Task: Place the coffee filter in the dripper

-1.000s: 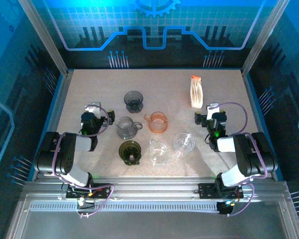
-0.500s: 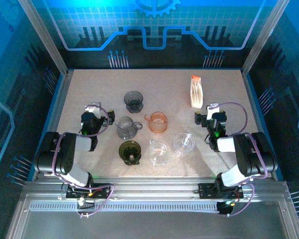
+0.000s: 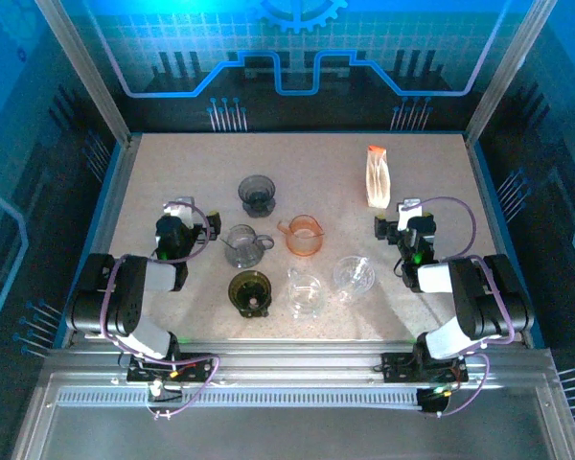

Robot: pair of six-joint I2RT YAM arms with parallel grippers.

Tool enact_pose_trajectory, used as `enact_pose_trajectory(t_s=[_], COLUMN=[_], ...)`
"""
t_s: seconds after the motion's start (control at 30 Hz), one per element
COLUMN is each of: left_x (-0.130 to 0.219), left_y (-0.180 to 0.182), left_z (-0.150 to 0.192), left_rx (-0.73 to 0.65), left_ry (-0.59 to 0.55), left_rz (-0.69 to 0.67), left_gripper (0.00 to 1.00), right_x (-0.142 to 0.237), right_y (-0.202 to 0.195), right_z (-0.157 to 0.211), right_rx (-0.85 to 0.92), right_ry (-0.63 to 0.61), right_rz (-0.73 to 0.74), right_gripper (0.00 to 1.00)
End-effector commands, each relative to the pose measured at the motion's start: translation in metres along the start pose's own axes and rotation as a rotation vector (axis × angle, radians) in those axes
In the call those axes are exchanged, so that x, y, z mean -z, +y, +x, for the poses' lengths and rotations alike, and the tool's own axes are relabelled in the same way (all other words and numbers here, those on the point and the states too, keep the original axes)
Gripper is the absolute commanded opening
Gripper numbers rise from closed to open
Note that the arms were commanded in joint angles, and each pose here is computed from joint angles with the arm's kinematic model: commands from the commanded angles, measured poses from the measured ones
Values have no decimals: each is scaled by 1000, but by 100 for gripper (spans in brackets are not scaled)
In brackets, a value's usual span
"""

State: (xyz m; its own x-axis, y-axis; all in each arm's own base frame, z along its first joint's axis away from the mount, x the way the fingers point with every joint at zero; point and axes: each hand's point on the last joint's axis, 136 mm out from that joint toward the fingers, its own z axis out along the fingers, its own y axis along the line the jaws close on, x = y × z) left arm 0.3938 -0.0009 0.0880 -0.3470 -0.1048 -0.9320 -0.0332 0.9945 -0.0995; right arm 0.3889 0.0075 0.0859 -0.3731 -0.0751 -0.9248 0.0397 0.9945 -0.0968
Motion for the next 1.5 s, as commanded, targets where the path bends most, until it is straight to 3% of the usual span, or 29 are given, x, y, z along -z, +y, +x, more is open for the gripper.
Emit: enact_pose_trajectory(t_s=[0.0, 0.27, 0.6, 0.77, 0.9, 1.0, 1.1, 1.2, 1.3, 1.47], left_x=[-2, -2, 36, 50, 73, 93, 111, 120, 118, 121], left_y=[-6, -6, 4, 7, 7, 16, 46, 64, 55, 24], left_z=[-8, -8, -30, -55, -99, -124, -118, -101, -110, -134], left_rx=[-27, -27, 1, 41, 166, 342, 658, 898, 917, 954], left_ry=[-17, -18, -156, -165, -326, -429, -468, -392, -325, -343], left_rz=[27, 26, -35, -63, -57, -71, -180, -259, -176, 52], left_gripper=[99, 99, 99, 99, 99, 99, 99, 99, 99, 99], right_x=[-2, -1, 23, 31, 38, 39, 32, 28, 29, 44], right_y=[1, 1, -14, -22, -47, -45, -31, -17, 2, 33], right_z=[-15, -16, -47, -68, -76, -63, -56, -54, -59, -62], right_rx=[-4, -30, -50, -39, -139, -355, -480, -497, -449, -379], right_ry=[-54, -60, 4, 32, 89, 202, 275, 277, 273, 297], right_rz=[2, -38, 77, 233, 469, 439, 307, 217, 110, -12], right_gripper=[100, 100, 100, 100, 100, 100, 100, 100, 100, 100])
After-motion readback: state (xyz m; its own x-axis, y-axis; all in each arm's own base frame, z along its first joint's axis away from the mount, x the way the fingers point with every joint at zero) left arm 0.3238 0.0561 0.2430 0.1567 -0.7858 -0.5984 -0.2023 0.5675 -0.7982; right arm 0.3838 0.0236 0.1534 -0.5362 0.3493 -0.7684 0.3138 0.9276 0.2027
